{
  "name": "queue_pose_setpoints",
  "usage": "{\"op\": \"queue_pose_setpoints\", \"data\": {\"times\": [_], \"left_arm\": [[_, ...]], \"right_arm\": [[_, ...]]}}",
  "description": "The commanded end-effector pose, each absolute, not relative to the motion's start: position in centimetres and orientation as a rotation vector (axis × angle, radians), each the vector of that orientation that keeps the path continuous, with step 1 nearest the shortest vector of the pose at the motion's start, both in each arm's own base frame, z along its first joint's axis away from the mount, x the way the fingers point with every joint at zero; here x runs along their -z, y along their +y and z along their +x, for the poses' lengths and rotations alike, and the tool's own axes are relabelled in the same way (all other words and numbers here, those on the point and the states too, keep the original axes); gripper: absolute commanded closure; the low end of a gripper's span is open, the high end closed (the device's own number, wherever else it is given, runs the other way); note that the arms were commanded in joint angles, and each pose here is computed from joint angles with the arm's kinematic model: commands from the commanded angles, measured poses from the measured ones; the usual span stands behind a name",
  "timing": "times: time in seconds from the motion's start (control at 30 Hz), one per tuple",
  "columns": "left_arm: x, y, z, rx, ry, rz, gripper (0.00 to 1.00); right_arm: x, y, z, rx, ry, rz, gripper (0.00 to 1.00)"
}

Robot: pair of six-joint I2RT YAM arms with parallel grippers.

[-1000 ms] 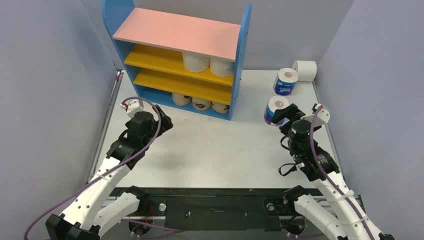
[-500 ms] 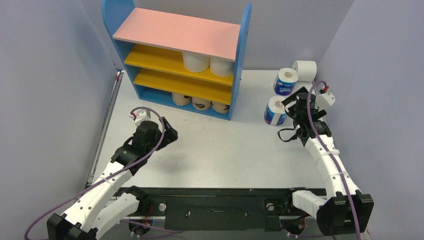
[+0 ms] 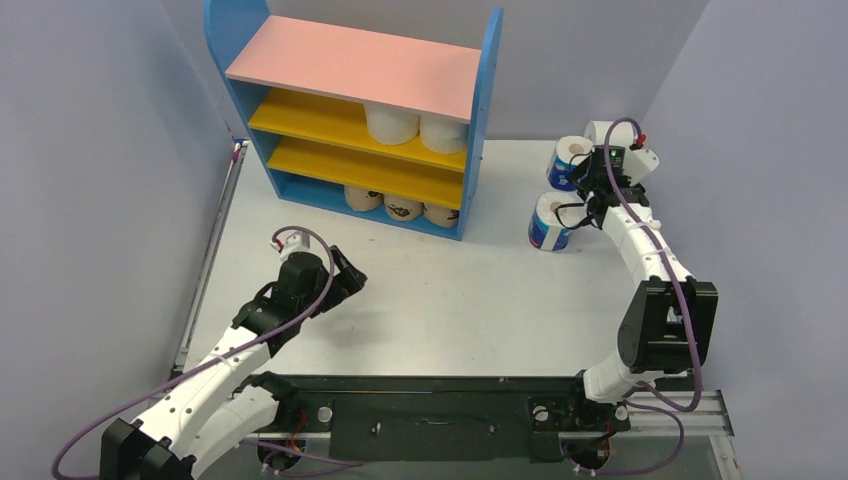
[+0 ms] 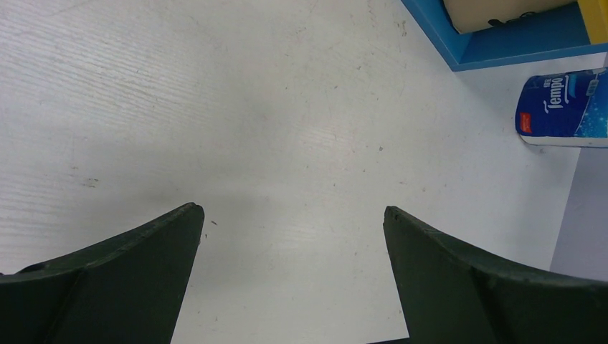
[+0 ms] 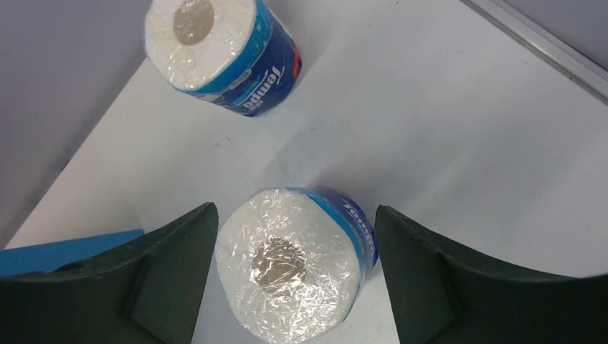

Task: Place and organize the paper towels onto the shelf
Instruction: Move the paper towel to the center of the board.

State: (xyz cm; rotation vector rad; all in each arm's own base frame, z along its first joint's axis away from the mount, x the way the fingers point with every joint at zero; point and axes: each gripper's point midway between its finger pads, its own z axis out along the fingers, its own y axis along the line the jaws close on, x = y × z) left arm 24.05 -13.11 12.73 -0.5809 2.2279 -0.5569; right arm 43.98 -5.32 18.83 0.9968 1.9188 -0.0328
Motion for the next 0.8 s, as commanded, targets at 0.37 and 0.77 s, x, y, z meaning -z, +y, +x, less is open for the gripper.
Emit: {"op": "queue_pose_setpoints", "data": {"times": [0.37,0.77], "left_arm": [[-12.4,-15.0,24.4,0.696,2.195,-0.619,0.04],[-11.8,-15.2,24.2,0.715,2.205,-0.623,0.04]], "right_arm": [[-14.9,-3.5,42.1,0.058,2.122,0.869,0.25],[-12.3,-3.2,41.3,0.072,2.198,0.854,0.28]]}}
